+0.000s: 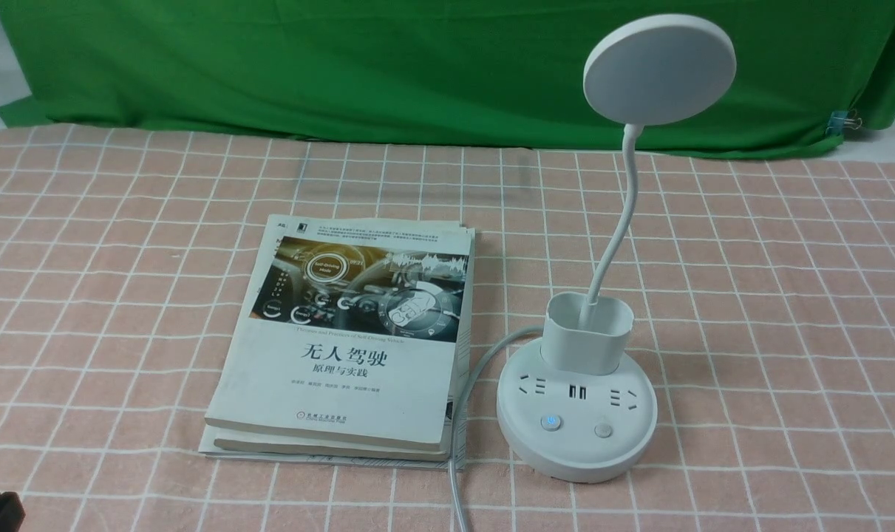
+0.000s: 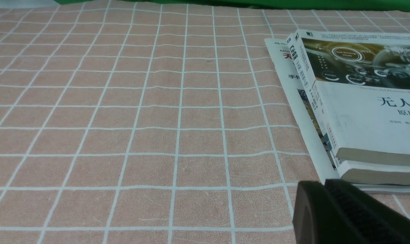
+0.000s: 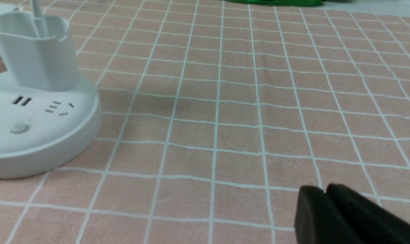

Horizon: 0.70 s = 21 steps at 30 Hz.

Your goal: Turn off the table lamp on the pink coffee tablecloth by hand.

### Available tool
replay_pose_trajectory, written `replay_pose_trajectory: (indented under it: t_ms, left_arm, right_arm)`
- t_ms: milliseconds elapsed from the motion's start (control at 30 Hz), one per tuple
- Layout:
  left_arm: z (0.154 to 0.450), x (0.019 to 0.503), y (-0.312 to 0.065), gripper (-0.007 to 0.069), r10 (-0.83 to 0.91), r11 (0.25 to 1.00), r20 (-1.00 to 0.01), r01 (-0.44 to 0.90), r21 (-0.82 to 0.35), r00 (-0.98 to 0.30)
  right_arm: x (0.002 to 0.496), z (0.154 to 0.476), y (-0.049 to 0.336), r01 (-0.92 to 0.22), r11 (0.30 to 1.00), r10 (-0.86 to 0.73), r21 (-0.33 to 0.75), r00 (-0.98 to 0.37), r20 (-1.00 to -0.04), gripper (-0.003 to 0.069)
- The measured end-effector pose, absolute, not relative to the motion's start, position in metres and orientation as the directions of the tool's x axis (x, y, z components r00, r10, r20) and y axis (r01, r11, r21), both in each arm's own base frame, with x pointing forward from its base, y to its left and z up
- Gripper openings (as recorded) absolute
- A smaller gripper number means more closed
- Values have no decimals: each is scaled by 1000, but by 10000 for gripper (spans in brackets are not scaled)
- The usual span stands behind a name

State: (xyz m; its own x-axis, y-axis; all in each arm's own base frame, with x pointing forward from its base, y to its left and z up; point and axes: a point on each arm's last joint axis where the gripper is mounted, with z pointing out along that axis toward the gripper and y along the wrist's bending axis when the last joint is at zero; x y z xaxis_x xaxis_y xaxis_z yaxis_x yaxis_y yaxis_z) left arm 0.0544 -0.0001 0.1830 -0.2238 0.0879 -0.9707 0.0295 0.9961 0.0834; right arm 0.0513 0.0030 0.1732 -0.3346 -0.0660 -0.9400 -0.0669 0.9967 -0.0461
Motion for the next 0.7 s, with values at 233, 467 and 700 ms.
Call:
replay_pose_trajectory:
  t_ms: [233,467,700]
  left_arm:
    - [183,54,0,6,88,996,-971,29,83,-224]
    - [183,54,0,6,88,996,-971,29,83,-224]
    - [183,54,0,6,88,996,-971,29,83,-224]
  right_arm:
    - [51,173,3,-67,997,-66,-46,-334,-940,116]
    - [51,173,3,-67,997,-65,-45,-334,-940,127]
    - [51,173,3,-66,997,-63,-44,-335,-940,141]
